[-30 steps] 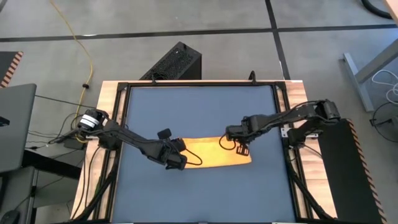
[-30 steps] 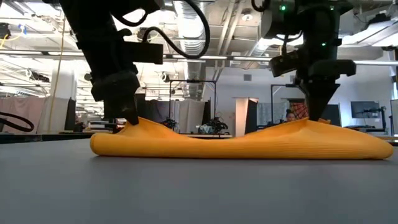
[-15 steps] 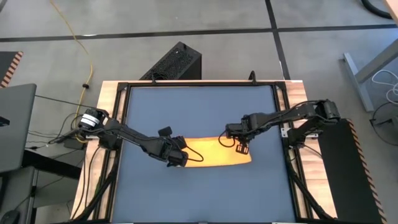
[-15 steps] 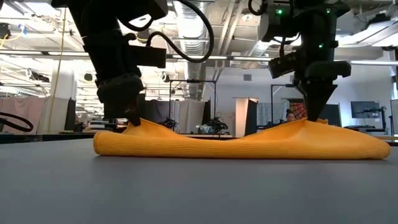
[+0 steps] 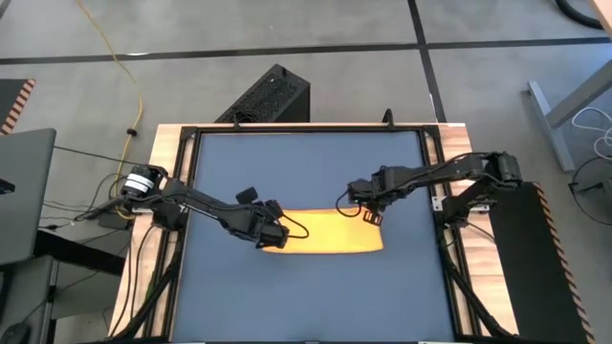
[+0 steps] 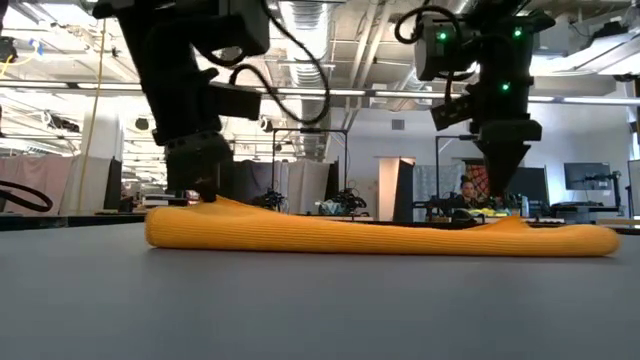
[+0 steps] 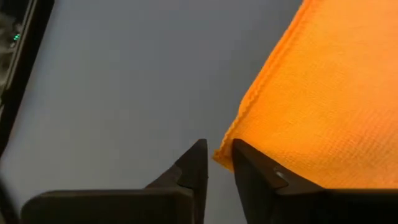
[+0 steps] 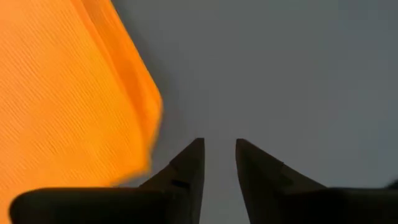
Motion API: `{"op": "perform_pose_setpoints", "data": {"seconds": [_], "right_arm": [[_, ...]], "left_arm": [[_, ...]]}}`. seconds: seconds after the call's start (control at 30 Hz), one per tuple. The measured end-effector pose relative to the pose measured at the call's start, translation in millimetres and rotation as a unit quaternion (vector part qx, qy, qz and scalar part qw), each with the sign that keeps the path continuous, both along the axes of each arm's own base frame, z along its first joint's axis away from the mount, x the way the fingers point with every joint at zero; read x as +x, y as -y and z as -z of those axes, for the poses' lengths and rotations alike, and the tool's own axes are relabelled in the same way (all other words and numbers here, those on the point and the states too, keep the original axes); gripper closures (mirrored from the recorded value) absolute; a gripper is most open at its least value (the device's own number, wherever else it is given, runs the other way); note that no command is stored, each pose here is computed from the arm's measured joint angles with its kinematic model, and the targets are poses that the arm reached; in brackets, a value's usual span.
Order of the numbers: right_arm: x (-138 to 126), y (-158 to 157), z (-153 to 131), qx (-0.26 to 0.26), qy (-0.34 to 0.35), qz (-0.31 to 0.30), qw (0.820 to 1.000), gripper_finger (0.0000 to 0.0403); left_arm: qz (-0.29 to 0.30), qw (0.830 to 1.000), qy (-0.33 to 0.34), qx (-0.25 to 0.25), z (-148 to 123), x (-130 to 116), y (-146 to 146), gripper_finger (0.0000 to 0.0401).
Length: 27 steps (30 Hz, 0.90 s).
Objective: Roll towel
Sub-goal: Fold the orange microfiber cloth
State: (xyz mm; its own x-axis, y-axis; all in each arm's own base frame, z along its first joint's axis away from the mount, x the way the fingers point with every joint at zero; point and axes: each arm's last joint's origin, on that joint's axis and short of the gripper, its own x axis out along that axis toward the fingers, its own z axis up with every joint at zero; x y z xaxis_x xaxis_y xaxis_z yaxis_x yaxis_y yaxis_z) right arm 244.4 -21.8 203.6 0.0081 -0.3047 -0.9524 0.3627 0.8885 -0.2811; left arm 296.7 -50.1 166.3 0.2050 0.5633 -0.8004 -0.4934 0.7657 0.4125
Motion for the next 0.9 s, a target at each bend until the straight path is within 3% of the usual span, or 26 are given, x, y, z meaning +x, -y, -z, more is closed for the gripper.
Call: {"op": "perform_pose_setpoints", "data": {"seconds": [0.13,0.3,0.7,0.9], "right_arm": [[-3.6,0.9,-0.2,-0.009,-0.018,0.001,1.000,0.0274],[0.2,-7.7,-1.0,-0.015,0.001,-0.016,1.000,0.0275],[11.0,-64.8,-3.8,-0.011,0.078,-0.137,0.987,0.0275],[12.4,-56.4,-4.0,-0.012,0.079,-0.121,0.989,0.0275]], "left_arm": [[-0.037,0.999,-0.027,0.004,0.3,-8.5,-4.7,0.0306],[-0.037,0.999,-0.029,0.003,0.3,-10.2,-1.9,0.0292],[-0.038,0.996,-0.070,0.027,-1.3,-20.1,-0.7,0.0291],[-0.041,0.997,-0.057,0.019,-1.0,-18.4,0.8,0.0291]]}}
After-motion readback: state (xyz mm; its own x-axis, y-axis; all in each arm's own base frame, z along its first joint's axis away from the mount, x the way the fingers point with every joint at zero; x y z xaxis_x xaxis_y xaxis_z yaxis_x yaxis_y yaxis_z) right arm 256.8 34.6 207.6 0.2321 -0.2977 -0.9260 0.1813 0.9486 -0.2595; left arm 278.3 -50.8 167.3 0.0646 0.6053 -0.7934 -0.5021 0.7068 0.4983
